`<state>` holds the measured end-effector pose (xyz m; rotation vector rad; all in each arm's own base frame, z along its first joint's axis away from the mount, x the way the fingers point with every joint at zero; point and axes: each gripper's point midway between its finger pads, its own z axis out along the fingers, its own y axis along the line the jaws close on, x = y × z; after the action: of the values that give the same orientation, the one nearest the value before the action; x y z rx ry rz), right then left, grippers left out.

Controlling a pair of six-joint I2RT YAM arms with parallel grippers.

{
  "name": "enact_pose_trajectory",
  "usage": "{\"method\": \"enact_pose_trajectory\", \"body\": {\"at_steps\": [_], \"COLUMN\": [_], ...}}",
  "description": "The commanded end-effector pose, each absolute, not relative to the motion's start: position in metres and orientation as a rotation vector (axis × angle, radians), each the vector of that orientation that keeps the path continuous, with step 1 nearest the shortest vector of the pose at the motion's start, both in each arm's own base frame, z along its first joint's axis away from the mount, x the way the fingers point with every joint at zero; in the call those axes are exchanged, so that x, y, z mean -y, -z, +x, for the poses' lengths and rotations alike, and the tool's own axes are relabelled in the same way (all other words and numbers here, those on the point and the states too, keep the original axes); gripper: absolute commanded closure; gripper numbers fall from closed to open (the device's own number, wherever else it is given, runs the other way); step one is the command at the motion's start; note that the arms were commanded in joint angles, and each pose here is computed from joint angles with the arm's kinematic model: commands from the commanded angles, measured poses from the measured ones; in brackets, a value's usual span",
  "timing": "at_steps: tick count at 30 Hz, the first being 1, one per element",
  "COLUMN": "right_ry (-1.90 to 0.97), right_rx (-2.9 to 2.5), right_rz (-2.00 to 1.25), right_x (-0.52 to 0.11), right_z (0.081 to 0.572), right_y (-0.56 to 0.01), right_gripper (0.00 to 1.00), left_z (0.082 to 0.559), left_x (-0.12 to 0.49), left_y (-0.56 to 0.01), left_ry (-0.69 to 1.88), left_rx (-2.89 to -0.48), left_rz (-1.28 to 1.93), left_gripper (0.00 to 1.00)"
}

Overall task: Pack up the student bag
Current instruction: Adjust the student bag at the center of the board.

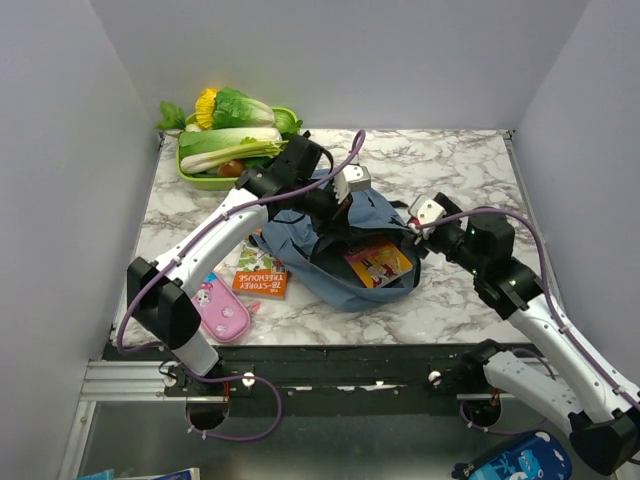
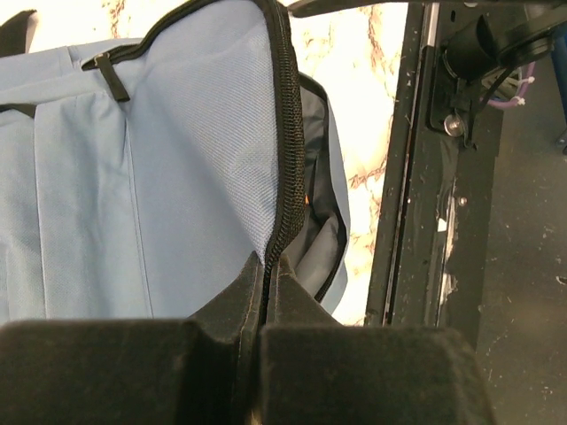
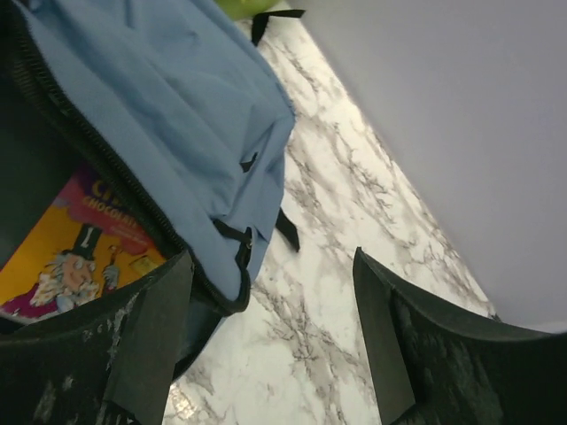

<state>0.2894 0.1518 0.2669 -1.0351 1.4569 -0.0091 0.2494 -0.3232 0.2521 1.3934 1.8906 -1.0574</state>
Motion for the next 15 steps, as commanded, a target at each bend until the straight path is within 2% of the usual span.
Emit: {"method": "enact_pose_trajectory", "body": {"at_steps": [1, 6, 12, 15], "right_ry": [-0.21, -0.314, -0.324, -0.242], "right_rx": [-1.529, -1.566, -1.606, -1.605], "right_rz": [-1.23, -1.307, -1.361, -1.347], "right_x": [-0.168, -0.179, -0.189, -0.188], "right_z": [0.248, 0.238, 0.255, 0.278], "right_y": [-0.25, -0.238, -0.221, -0.216], "right_gripper": [0.18, 0.12, 0.12, 0.17], "left_z": [0.243, 0.24, 0.236, 0.234], "left_x": [0.316, 0.312, 0.307, 0.306], "left_y": [-0.263, -0.262, -0.264, -0.266], "left_ry": [1.011, 0.991, 0.98, 0.978], "left_rx": [-1.835, -1.827, -1.823, -1.815], "left_rz": [1.397, 1.404, 1.402, 1.402], "left_gripper": [1.0, 1.0, 1.0, 1.0]}}
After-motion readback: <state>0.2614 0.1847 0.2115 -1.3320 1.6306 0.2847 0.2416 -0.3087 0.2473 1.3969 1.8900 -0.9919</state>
